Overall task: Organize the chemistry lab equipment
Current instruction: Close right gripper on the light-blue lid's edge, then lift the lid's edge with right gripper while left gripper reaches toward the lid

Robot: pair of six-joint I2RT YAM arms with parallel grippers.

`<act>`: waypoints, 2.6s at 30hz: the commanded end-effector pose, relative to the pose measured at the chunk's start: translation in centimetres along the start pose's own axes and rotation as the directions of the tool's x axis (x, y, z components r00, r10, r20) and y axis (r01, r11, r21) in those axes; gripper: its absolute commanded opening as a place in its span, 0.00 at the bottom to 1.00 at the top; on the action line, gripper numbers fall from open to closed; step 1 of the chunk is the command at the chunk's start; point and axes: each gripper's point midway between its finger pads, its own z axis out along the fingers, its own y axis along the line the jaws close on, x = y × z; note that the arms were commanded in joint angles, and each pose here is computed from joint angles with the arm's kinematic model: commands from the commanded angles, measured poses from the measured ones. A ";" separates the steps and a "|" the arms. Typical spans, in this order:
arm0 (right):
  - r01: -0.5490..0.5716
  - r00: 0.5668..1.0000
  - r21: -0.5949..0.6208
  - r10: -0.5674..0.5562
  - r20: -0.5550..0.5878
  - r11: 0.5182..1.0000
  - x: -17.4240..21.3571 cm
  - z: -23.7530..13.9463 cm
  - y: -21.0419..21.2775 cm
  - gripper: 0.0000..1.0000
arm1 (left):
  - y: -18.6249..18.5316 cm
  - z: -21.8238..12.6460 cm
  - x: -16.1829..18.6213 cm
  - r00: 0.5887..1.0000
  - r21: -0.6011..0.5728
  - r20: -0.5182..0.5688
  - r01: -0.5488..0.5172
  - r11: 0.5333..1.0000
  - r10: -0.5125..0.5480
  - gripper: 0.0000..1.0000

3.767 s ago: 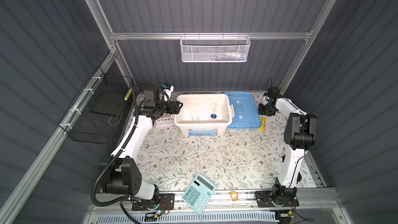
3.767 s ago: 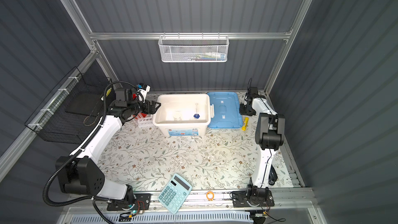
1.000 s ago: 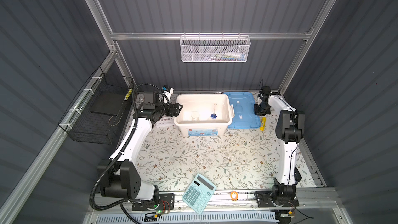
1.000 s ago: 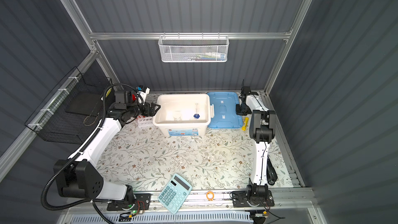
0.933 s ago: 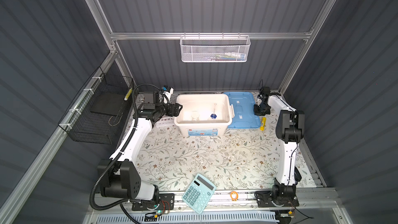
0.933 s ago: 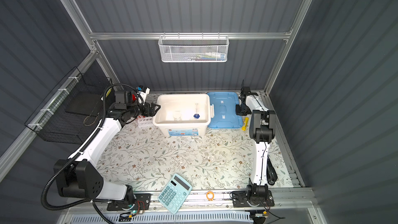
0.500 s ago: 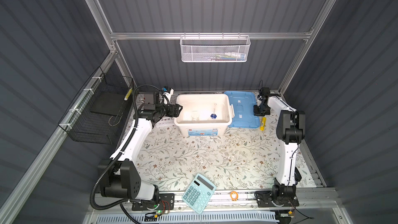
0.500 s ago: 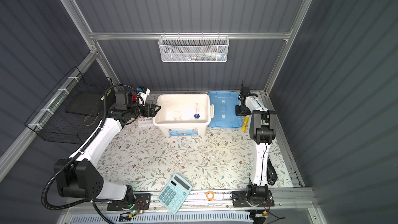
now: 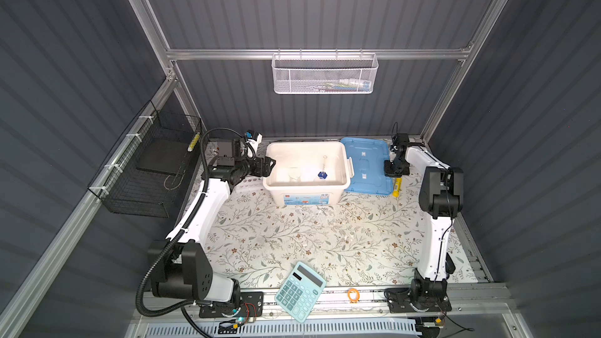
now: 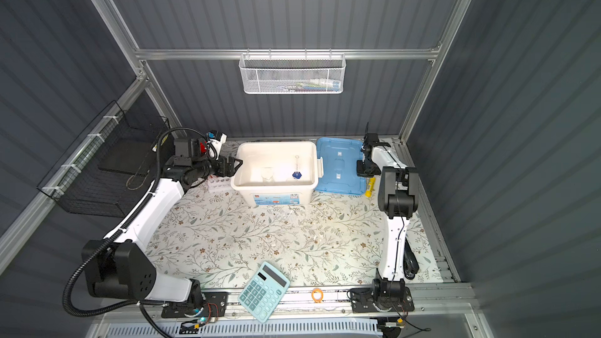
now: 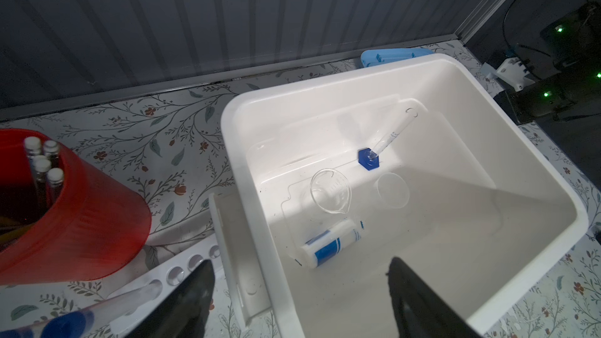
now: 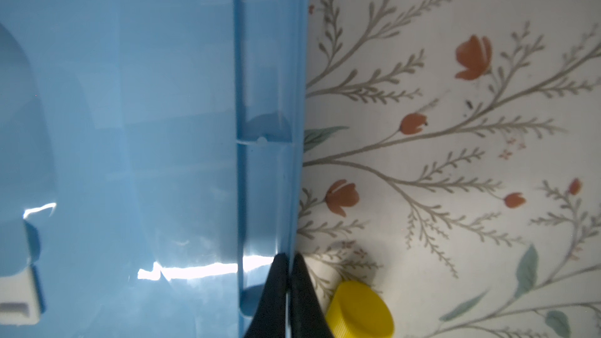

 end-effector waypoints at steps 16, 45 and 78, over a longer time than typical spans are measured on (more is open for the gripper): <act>-0.028 0.999 -0.006 0.028 -0.040 1.000 0.1 1.0 -0.3 0.14 | 0.0 -0.3 0.1 1.000 -0.001 -0.010 -0.009 1.000 0.009 0.84; -0.062 0.995 -0.071 0.067 0.070 0.996 -2.8 -4.5 -0.7 0.00 | -0.2 -0.4 0.3 1.000 0.008 -0.002 -0.013 1.000 0.013 0.84; -0.093 0.944 0.111 0.052 0.326 0.989 -1.5 -22.6 -6.8 0.00 | -6.3 0.4 -1.5 0.993 0.172 0.047 -0.115 0.978 0.108 0.83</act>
